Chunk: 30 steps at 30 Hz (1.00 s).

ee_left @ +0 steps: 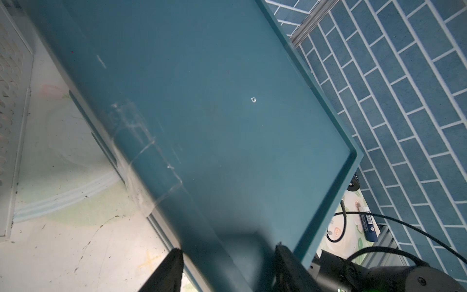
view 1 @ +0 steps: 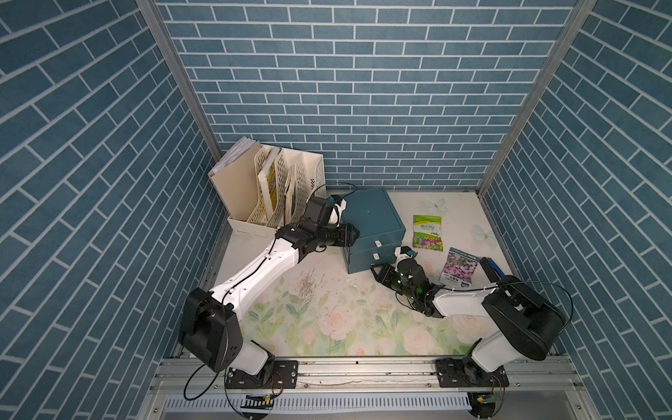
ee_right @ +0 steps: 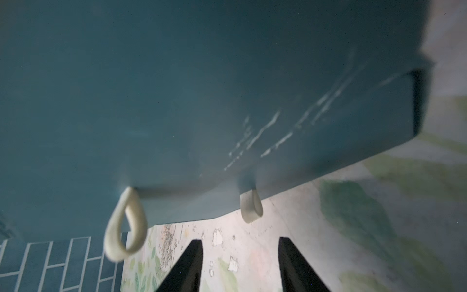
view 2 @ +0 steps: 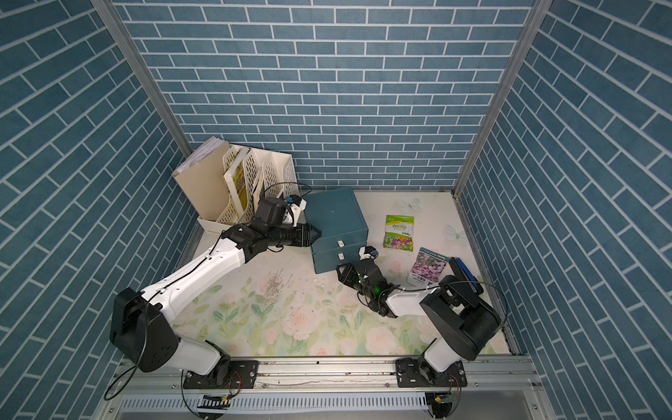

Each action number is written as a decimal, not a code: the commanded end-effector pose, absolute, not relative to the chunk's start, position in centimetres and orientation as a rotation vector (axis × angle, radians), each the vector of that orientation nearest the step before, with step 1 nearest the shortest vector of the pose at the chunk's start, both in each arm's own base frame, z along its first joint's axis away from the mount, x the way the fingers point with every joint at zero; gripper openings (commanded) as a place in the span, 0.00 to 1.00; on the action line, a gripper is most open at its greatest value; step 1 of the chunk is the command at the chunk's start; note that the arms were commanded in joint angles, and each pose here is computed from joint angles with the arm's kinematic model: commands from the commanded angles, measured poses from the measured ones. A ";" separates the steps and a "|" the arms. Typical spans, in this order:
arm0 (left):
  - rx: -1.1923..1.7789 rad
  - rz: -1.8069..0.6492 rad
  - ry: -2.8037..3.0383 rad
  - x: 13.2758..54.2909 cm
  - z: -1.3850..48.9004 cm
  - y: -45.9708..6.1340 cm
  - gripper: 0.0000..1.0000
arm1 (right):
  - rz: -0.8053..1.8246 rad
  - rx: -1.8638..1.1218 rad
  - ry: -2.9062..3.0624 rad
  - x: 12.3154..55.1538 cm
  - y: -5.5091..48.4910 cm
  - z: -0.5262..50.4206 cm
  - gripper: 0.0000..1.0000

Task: Take the seed bags out of the drawer
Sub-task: Open the drawer in the storage box.

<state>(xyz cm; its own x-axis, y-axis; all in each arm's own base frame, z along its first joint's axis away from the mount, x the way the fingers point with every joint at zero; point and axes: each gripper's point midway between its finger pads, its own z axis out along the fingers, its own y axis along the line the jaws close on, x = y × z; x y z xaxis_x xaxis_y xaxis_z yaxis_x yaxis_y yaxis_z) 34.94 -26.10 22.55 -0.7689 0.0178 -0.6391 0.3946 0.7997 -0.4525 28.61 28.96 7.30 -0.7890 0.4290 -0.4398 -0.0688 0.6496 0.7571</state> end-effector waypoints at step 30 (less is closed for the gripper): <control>0.332 -0.683 2.524 34.1 17.8 -24.4 0.61 | 1.135 0.392 2.135 31.4 29.2 7.1 0.29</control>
